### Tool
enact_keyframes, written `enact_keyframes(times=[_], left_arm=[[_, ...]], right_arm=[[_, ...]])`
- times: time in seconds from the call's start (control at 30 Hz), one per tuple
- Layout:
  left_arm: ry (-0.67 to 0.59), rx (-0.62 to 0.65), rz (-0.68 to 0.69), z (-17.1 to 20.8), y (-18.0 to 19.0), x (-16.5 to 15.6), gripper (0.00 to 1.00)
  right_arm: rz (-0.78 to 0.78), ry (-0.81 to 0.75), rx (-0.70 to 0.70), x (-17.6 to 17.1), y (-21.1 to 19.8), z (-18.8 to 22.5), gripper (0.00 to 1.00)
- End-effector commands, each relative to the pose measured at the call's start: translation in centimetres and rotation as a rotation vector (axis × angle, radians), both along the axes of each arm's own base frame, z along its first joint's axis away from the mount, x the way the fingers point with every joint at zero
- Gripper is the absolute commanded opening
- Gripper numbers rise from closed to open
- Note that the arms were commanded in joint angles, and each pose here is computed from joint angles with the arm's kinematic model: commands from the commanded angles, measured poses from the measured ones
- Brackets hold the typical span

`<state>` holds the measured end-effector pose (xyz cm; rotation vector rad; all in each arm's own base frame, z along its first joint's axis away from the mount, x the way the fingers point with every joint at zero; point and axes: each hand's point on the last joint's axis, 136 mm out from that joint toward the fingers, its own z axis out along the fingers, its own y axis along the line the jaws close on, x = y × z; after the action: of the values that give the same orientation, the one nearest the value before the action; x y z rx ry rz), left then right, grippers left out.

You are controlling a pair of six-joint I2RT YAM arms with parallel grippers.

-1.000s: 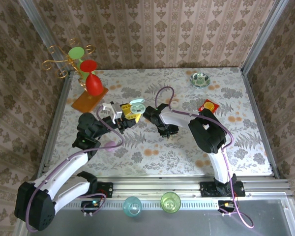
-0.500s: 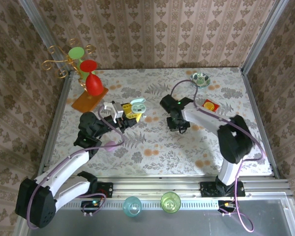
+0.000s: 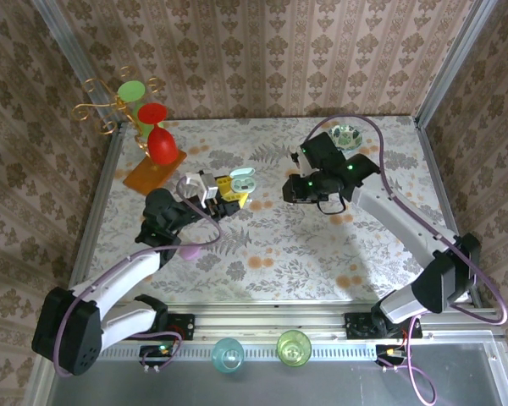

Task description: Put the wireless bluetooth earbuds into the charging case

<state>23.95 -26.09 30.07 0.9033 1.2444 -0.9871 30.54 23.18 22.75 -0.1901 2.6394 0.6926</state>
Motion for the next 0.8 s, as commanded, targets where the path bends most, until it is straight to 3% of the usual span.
enact_keyframes(times=[0.0,0.3,0.63,0.77], left_arm=[[-0.058,-0.041,-0.016,2.0,0.0,-0.1,0.25],[-0.048,-0.033,-0.042,1.2,-0.1,-0.2,0.25],[-0.050,-0.035,-0.084,1.5,-0.4,-0.5,0.25],[-0.054,-0.037,-0.089,1.6,-0.5,-0.5,0.25]], right_arm=[[0.091,-0.059,0.130,-1.2,1.6,3.8,0.19],[0.242,-0.208,0.358,-3.2,4.0,11.0,0.19],[0.322,-0.292,0.410,-3.3,6.1,14.5,0.18],[0.339,-0.256,0.408,-2.5,7.4,13.5,0.18]])
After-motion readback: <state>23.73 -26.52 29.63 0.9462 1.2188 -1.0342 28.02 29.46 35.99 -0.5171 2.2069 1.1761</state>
